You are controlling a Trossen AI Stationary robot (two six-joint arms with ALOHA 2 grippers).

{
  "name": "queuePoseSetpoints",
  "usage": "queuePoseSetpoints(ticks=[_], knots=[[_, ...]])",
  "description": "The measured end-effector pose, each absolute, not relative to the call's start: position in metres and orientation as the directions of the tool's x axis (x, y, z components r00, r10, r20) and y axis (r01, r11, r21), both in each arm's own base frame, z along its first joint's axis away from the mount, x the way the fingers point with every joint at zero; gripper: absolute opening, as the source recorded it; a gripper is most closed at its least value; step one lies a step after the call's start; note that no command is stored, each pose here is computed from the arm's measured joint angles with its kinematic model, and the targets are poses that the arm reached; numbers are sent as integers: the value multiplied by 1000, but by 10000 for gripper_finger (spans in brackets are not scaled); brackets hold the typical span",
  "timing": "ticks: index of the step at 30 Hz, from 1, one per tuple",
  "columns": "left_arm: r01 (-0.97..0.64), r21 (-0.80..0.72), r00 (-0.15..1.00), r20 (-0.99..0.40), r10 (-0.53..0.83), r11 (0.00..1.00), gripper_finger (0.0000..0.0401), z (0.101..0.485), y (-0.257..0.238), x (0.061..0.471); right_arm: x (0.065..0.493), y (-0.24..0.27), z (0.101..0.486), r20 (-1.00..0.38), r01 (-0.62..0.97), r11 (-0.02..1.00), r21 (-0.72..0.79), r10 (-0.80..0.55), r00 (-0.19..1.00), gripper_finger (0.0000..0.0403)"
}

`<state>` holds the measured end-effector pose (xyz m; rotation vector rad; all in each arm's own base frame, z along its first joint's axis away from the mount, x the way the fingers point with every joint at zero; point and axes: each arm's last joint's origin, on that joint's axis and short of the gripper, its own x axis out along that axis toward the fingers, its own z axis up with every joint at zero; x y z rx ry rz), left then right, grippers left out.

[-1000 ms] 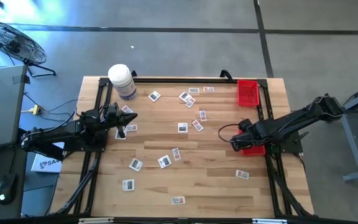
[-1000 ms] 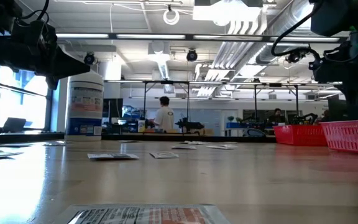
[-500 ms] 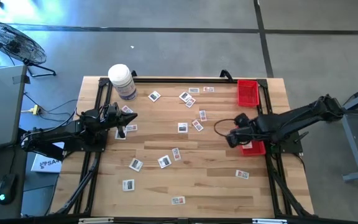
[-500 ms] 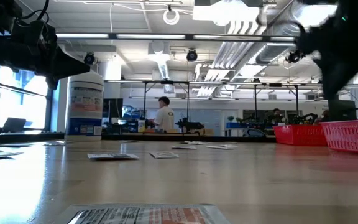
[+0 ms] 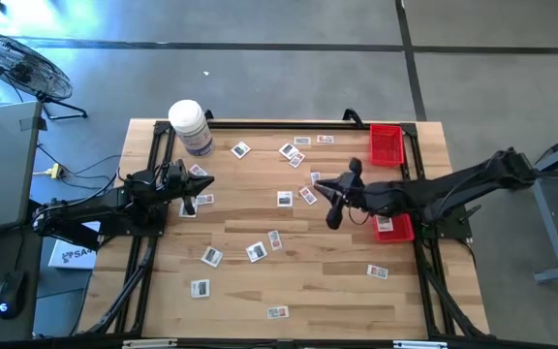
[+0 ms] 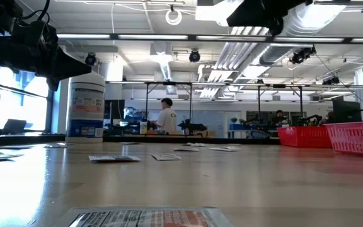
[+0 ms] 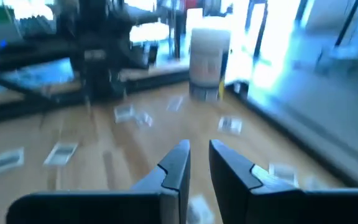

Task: Pick & Place First Aid Supplies
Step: Put the towelette pack into the bottom basket

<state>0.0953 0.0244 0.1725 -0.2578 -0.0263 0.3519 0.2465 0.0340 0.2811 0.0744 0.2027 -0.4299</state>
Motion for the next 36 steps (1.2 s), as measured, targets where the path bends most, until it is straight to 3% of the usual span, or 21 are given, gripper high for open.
queuePoseSetpoints(ticks=[9, 16, 21, 24, 29, 36], knots=[[-337, -254, 939, -20, 344, 906, 1, 172, 24, 95, 239, 14, 246, -63, 435, 884, 170, -431, 900, 47], [-337, -254, 939, -19, 344, 906, 1, 172, 24, 95, 248, 9, 237, 119, 158, 953, 259, -194, 974, 42], [-337, -254, 939, -19, 344, 906, 1, 173, 24, 95, 282, 13, 231, 154, 11, 971, 238, -49, 987, 42], [-338, -254, 939, -20, 344, 906, 1, 172, 24, 95, 310, 17, 220, 90, -34, 980, 198, 16, 996, 42], [-337, -254, 939, -19, 344, 906, 1, 173, 24, 95, 354, 19, 194, -153, 14, 991, 134, 6, 988, 65], [-337, -254, 939, -20, 344, 906, 1, 172, 24, 95, 387, 10, 175, -514, 172, 983, -71, -184, 838, 148]])
